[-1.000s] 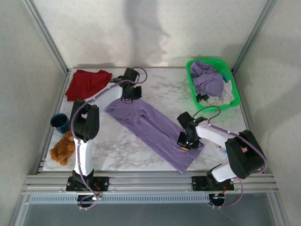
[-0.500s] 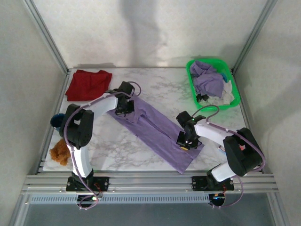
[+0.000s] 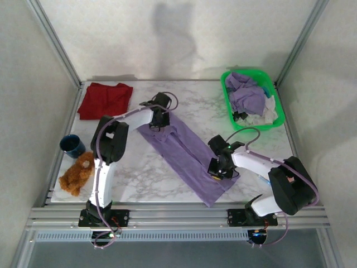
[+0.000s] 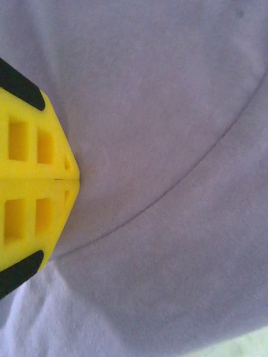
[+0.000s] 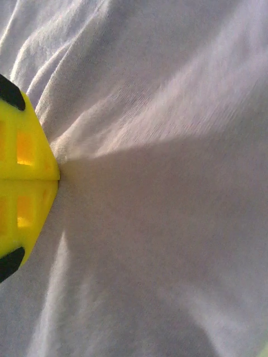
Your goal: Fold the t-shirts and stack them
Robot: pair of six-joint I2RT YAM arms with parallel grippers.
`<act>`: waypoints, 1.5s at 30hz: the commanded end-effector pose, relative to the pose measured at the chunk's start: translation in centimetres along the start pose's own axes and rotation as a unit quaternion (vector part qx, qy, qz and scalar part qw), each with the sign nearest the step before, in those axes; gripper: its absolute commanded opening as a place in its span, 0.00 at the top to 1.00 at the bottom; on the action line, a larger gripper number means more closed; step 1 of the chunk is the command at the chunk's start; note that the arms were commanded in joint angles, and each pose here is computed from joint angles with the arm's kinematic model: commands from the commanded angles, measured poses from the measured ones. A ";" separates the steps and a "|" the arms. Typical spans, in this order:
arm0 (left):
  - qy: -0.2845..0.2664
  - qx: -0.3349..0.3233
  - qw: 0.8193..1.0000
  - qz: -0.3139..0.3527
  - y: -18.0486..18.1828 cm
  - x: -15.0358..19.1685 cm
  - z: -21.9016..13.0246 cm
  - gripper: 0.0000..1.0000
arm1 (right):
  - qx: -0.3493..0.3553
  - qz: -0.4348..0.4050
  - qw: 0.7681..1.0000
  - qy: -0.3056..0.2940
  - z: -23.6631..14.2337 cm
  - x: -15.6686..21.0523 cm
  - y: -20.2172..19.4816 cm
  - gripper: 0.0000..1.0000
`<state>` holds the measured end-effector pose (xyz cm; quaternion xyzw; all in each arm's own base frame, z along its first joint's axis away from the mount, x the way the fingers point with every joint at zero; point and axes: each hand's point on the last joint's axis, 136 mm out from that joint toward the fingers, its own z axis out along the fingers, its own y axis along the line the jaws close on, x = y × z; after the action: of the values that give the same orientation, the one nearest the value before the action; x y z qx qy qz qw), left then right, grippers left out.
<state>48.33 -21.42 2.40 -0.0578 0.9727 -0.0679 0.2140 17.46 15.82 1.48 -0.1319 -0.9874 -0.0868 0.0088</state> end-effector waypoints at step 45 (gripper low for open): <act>0.024 0.065 0.998 0.008 -5.8 -1.5 2.1 1.00 | -0.043 -0.040 0.998 0.023 2.2 3.6 10.2 1.00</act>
<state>49.88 -26.98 2.69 -0.0310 0.9734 -0.1181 0.1936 16.83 26.01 1.65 -0.0850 -0.9869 -0.1349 0.0236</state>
